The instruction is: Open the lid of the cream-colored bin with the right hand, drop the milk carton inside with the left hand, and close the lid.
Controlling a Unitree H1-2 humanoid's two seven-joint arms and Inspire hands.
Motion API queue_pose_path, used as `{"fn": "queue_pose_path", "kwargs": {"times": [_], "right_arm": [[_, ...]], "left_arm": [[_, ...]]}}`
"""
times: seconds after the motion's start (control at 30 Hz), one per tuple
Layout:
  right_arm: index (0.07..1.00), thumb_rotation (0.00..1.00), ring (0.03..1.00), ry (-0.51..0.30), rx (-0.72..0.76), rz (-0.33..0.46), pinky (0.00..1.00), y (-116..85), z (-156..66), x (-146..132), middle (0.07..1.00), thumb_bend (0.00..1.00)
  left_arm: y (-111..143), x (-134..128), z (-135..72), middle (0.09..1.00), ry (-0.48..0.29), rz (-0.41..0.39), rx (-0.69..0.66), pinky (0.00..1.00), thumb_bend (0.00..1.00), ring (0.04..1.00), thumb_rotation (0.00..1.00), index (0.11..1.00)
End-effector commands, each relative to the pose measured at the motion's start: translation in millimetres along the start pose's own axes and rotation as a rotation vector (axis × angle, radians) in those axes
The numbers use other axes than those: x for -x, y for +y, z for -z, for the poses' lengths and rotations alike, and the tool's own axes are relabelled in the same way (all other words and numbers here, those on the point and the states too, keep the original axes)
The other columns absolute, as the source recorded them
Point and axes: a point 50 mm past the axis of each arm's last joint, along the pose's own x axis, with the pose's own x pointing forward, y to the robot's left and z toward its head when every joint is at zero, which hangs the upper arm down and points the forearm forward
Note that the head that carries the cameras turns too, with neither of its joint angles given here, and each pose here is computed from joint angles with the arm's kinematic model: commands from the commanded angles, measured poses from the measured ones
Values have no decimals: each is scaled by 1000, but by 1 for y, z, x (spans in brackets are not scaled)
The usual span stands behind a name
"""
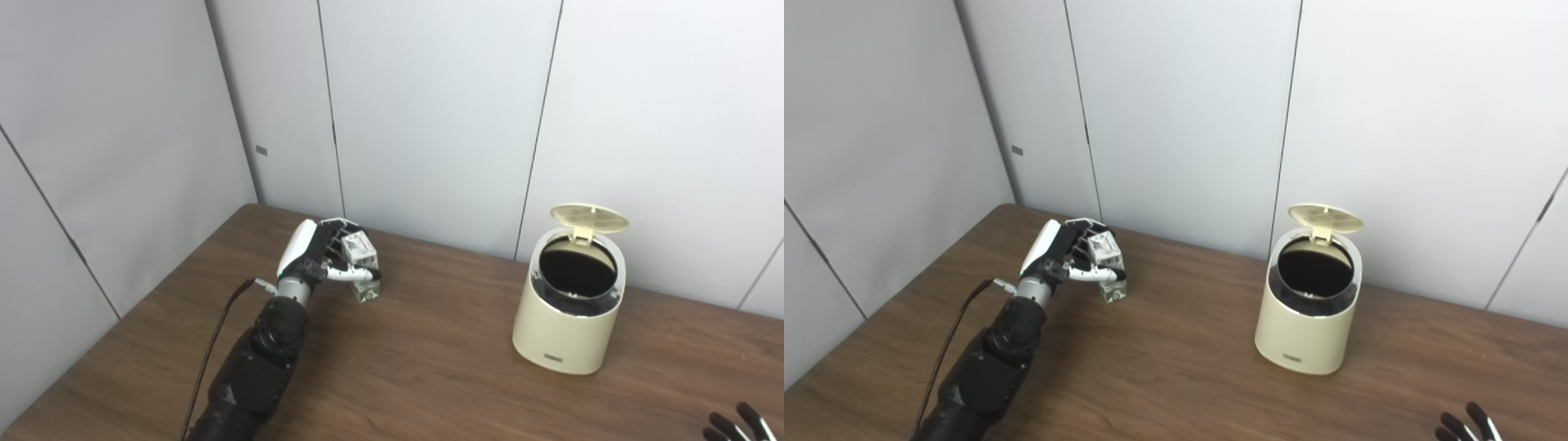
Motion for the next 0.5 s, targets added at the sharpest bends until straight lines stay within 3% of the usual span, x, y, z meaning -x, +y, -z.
{"fn": "queue_pose_path", "kwargs": {"times": [0.0, 0.13, 0.3, 0.47], "right_arm": [[968, 818, 861, -58, 4, -12, 780, -5, -9, -4, 875, 793], [968, 825, 858, -63, -2, -23, 777, -5, -8, -3, 869, 788], [957, 937, 853, -64, -8, -5, 777, -5, -7, -3, 855, 826], [945, 926, 852, -58, -29, -1, 791, -4, -8, -3, 849, 875]], "left_arm": [[12, -20, -28, 498, -124, -86, -19, 432, 491, 468, 0, 457], [6, -22, -31, 489, -146, -113, -7, 407, 478, 462, 0, 444], [6, -20, -34, 481, -169, -144, -10, 384, 476, 448, 0, 432], [9, -7, -47, 492, -184, -190, 63, 380, 477, 462, 0, 442]]}}
